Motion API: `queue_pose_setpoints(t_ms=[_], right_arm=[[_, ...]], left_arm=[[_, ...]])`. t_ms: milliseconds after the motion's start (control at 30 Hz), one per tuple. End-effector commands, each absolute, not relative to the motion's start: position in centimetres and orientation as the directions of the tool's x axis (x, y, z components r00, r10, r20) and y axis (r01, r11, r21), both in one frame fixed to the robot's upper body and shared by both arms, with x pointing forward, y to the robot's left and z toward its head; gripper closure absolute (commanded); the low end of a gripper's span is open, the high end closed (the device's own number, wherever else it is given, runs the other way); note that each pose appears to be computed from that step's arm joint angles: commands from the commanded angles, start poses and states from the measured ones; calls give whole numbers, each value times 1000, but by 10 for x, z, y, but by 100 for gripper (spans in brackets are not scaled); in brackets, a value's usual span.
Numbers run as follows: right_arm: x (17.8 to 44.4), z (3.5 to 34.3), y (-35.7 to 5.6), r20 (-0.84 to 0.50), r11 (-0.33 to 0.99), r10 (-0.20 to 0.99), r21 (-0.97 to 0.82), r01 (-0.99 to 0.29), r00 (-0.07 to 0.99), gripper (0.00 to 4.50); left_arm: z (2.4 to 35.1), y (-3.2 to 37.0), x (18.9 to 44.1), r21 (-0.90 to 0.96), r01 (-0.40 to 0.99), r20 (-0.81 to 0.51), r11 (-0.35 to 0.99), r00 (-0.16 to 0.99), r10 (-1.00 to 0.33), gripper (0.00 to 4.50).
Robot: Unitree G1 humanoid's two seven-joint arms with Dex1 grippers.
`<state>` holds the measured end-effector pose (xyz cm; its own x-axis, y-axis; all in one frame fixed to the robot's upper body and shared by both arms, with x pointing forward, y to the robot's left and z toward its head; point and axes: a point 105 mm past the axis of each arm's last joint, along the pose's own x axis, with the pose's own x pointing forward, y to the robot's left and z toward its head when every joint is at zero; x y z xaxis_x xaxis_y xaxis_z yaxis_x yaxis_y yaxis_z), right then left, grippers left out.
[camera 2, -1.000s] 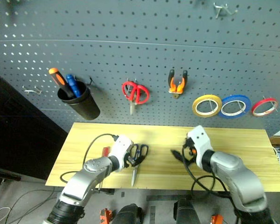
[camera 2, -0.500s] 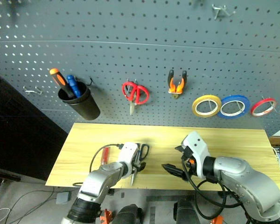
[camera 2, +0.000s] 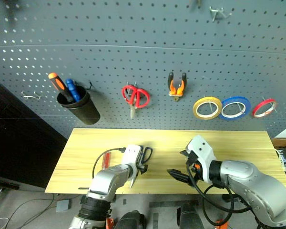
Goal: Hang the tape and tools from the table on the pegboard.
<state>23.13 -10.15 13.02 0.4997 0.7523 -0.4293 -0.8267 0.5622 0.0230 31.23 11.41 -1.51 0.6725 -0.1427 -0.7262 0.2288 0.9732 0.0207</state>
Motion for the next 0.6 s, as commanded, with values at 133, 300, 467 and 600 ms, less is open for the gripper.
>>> queue_pose_setpoints(t_ms=[133,300,467,600], right_arm=[[231,141,-103,-401,563,751,-25,-826,525,1],[233,145,-101,-379,564,761,-16,-826,527,1],[233,145,-99,-371,564,767,2,-826,524,0],[233,144,-98,-375,561,766,-3,-828,521,0]], left_arm=[[-22,118,306,25,237,-766,971,628,-134,41],[-31,117,300,21,273,-796,962,586,-149,41],[-27,118,306,9,293,-774,956,608,-179,160],[-24,118,311,-5,318,-758,948,617,-211,285]])
